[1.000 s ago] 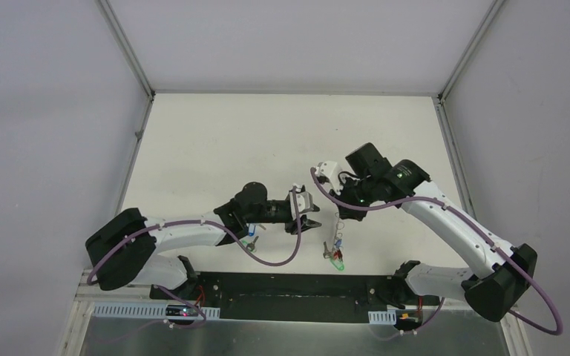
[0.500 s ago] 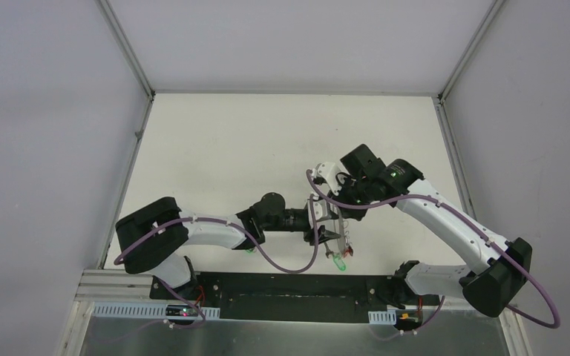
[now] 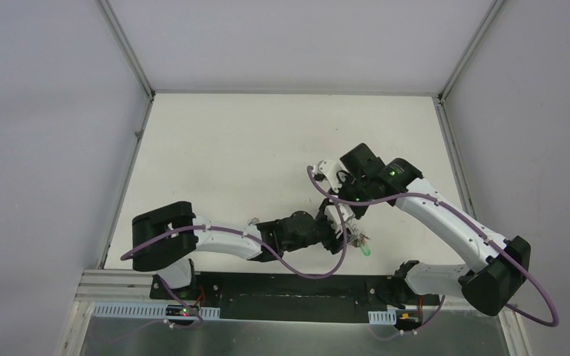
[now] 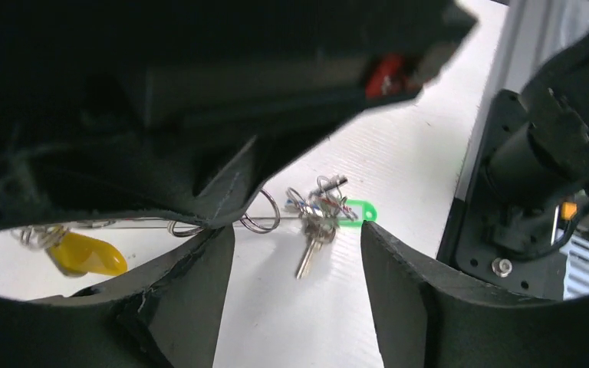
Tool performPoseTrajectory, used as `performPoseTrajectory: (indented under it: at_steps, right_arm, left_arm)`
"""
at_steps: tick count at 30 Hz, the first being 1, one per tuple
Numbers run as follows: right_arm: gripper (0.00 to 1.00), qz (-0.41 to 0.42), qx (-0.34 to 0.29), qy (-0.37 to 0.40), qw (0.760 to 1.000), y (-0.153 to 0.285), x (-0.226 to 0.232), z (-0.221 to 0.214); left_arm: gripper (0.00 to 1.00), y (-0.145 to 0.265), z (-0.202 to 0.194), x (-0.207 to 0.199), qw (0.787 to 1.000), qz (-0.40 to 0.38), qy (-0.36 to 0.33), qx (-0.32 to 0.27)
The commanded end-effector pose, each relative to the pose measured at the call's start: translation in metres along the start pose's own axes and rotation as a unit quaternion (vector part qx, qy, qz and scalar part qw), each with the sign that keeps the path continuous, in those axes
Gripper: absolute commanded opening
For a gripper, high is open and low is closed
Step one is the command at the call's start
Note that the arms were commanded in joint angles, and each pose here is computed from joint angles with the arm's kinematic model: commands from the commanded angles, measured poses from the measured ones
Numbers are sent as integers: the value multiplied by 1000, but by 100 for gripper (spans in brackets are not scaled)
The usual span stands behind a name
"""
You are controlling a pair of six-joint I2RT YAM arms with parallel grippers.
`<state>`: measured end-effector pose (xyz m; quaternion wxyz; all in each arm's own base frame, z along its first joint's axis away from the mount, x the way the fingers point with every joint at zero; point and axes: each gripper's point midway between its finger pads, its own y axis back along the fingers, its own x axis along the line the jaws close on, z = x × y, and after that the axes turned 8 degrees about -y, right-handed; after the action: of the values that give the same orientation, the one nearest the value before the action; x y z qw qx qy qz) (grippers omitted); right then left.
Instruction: Put the keys on the keyring
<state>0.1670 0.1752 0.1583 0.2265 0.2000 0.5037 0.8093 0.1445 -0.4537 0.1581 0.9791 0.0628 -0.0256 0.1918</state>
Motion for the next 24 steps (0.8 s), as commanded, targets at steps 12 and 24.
performPoseTrajectory:
  at_steps: [12,24]
  right_arm:
    - [0,16,-29,2,999,10,7,21]
    - [0,32,-10,47,998,7,11,2]
  left_arm:
    - [64,26,24,39,992,120,2,-31]
    - [58,62,31,32,997,0,-49,-58]
